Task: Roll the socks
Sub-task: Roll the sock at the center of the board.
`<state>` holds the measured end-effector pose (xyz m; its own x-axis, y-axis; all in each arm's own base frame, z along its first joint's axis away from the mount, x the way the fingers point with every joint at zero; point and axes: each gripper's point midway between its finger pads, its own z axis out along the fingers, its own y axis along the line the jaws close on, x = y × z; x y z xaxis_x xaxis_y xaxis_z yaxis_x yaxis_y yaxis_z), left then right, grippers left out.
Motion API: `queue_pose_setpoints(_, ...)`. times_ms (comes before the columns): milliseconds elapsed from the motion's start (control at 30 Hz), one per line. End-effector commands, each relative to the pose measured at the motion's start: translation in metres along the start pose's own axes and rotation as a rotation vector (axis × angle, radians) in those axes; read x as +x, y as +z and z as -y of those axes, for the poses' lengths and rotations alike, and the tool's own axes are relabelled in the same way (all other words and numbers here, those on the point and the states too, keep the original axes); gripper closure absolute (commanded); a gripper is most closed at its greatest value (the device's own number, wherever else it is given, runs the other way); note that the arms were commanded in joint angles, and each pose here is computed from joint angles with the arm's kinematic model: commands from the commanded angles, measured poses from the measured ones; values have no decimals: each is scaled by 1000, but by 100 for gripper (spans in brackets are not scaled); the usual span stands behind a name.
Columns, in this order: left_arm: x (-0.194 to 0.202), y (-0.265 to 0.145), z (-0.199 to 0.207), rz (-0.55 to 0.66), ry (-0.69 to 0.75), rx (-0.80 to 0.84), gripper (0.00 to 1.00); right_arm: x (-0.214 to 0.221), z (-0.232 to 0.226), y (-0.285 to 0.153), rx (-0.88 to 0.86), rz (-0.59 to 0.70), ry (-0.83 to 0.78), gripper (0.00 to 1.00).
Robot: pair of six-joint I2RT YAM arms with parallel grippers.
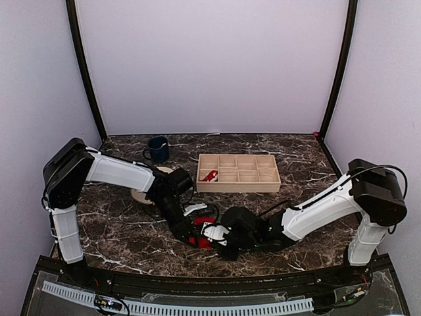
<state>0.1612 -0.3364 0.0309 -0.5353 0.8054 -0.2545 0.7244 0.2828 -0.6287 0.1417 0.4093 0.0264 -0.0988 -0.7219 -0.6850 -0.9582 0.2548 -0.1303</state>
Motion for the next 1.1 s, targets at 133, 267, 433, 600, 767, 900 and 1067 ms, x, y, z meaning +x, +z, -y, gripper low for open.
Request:
queue_pose_setpoints(133,11,-14,-14,7,-57,-74,50,-4,5,-6,21,-14,44,99)
queue_pose_setpoints(267,6,-17,-13,33,-53,-76,50,-7,3,-3,11,-20,35,99)
queue_pose_setpoints(433,-4,-32,-9,113,-44,-76,50,-5,3,-4,10,-29,39,99)
queue_pose_setpoints(600,-14,-50,-7,201,-30,-96,50,-4,2,-2,0,-47,42,99)
queue_pose_setpoints(767,-16,-57,-9,249,-25,-130,50,-4,-2,2,-22,-68,50,99)
queue_pose_setpoints(900,-12,-63,-14,294,-27,-197,51,-5,-5,3,-40,-88,66,99)
queue_pose_setpoints(1067,-4,-71,-24,367,-57,-294,52,-6,-13,7,-96,-126,95,99)
